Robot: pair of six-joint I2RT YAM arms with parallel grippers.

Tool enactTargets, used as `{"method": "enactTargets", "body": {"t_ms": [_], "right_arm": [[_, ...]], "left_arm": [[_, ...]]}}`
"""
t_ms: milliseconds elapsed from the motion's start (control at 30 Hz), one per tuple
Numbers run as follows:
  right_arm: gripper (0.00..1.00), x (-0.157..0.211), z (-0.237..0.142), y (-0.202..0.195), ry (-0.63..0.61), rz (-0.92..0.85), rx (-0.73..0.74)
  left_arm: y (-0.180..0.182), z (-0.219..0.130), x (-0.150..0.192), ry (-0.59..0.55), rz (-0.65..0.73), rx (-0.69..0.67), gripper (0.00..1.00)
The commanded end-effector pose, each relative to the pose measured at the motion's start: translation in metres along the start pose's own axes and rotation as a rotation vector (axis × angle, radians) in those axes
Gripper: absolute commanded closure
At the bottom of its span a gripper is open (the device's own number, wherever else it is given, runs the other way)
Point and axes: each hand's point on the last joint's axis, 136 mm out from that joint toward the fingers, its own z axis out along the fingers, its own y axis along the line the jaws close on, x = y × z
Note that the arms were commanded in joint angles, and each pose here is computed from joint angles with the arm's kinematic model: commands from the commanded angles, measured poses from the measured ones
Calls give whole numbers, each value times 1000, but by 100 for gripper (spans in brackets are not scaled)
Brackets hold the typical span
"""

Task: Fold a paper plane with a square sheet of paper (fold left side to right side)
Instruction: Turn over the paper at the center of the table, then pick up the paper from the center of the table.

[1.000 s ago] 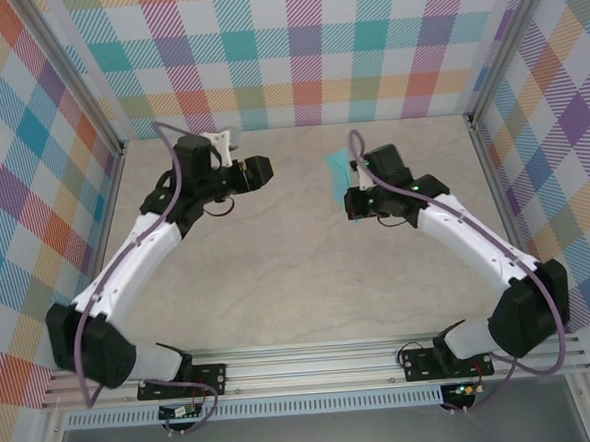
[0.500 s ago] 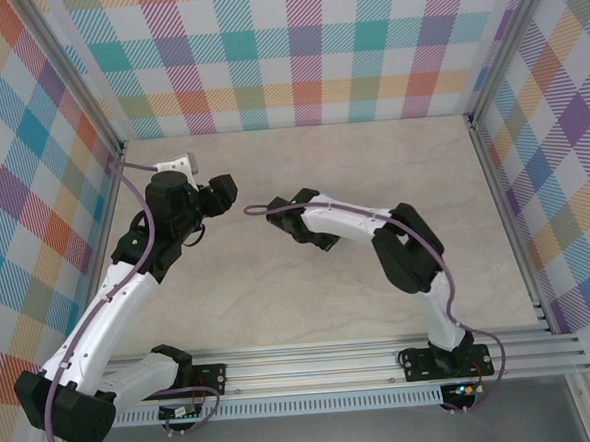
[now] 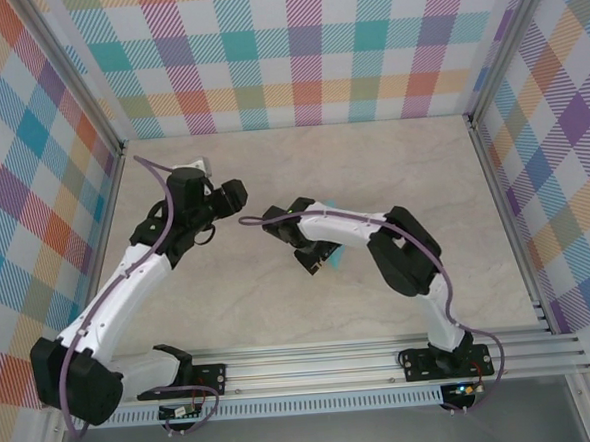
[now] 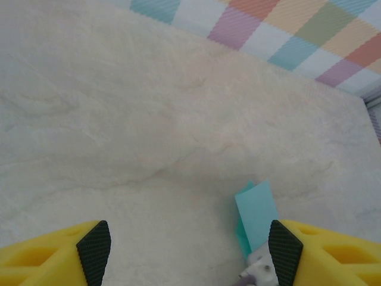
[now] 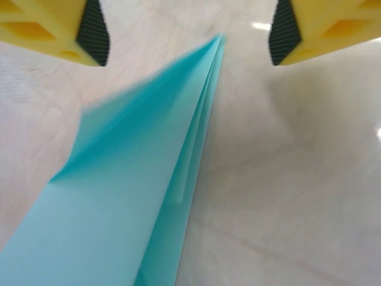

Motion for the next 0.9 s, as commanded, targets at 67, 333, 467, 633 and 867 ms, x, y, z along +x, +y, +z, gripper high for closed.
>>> {"method": "enactTargets", "body": {"t_ms": [67, 333, 467, 633, 867], "right_arm": [[18, 8, -45, -12, -141, 169, -305], [2, 18, -53, -78, -371, 546, -665], [0, 17, -40, -98, -433, 741, -850], [1, 19, -28, -92, -446, 769, -951], [1, 27, -15, -92, -484, 768, -980]], "left_arm": [[-32, 47, 37, 190, -134, 191, 27], [-99, 107, 95, 425, -195, 436, 30], [-112, 133, 131, 506, -188, 394, 30], [-113, 165, 152, 551, -211, 374, 33], [-103, 193, 169, 579, -234, 323, 40]]}}
